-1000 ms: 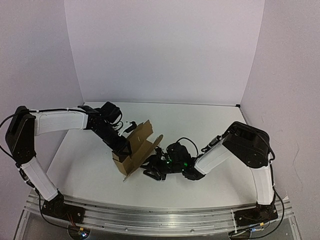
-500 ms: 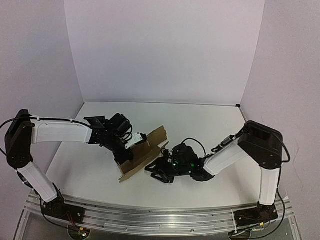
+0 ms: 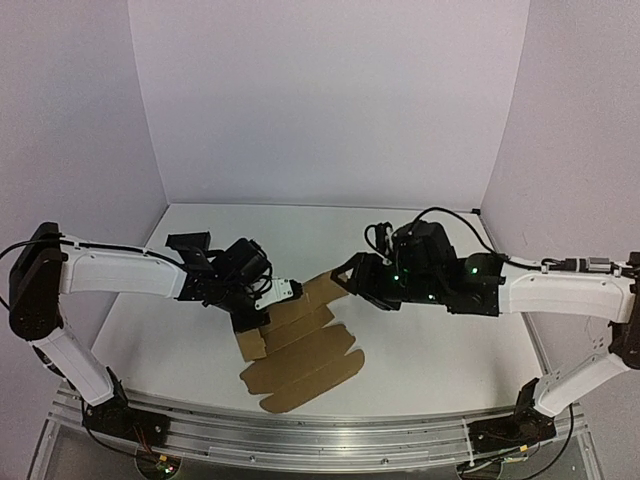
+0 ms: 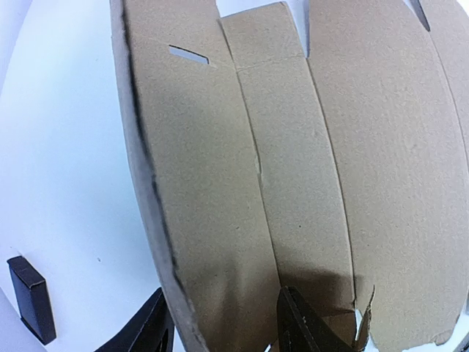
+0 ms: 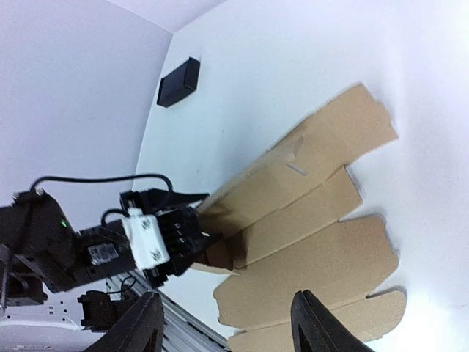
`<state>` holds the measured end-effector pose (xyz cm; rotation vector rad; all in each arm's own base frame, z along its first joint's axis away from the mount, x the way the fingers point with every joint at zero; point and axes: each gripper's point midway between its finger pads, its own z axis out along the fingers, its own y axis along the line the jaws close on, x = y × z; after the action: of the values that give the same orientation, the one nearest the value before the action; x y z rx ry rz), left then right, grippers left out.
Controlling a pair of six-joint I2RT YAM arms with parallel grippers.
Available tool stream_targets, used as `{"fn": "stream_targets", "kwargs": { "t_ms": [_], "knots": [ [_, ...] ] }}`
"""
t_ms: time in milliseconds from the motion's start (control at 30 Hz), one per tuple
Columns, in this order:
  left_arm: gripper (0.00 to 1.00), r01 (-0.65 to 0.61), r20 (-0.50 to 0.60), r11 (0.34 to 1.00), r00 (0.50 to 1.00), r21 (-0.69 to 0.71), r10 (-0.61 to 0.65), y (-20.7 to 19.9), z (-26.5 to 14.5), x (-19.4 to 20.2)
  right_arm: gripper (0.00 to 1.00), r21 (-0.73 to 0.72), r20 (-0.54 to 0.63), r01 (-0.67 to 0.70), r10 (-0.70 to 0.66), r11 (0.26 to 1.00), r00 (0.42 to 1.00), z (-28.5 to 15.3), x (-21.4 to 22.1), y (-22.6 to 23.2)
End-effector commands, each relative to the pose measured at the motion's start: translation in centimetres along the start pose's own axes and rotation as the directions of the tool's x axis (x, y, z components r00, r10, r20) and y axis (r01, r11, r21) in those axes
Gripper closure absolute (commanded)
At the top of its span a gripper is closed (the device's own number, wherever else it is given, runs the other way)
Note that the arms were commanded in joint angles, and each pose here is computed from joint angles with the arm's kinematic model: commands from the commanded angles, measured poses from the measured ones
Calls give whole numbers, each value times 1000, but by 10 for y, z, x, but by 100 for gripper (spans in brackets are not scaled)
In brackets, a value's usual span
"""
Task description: Fold the paper box
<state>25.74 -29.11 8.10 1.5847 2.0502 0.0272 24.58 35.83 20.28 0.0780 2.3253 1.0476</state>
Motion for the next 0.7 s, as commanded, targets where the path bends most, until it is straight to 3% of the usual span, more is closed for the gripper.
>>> {"fn": "stream_targets", "kwargs": {
  "t_ms": [0,167,367,667],
  "knots": [
    [51,-53,-7,999,999,-10,53,-7,1,3,37,146,22,67,-71,987,997,11,-20,-14],
    [51,-78,-8,997,997,-17,78,-14,2,4,36,179,-8,-158,163,971,987,53,-16,-25],
    [51,-94,-10,995,996,-31,94,-17,3,5,36,140,-91,-241,255,960,963,93,1,-14],
    [51,-97,12,993,995,-71,98,-23,6,7,37,117,-140,-316,331,942,933,106,29,-20]
  ]
}}
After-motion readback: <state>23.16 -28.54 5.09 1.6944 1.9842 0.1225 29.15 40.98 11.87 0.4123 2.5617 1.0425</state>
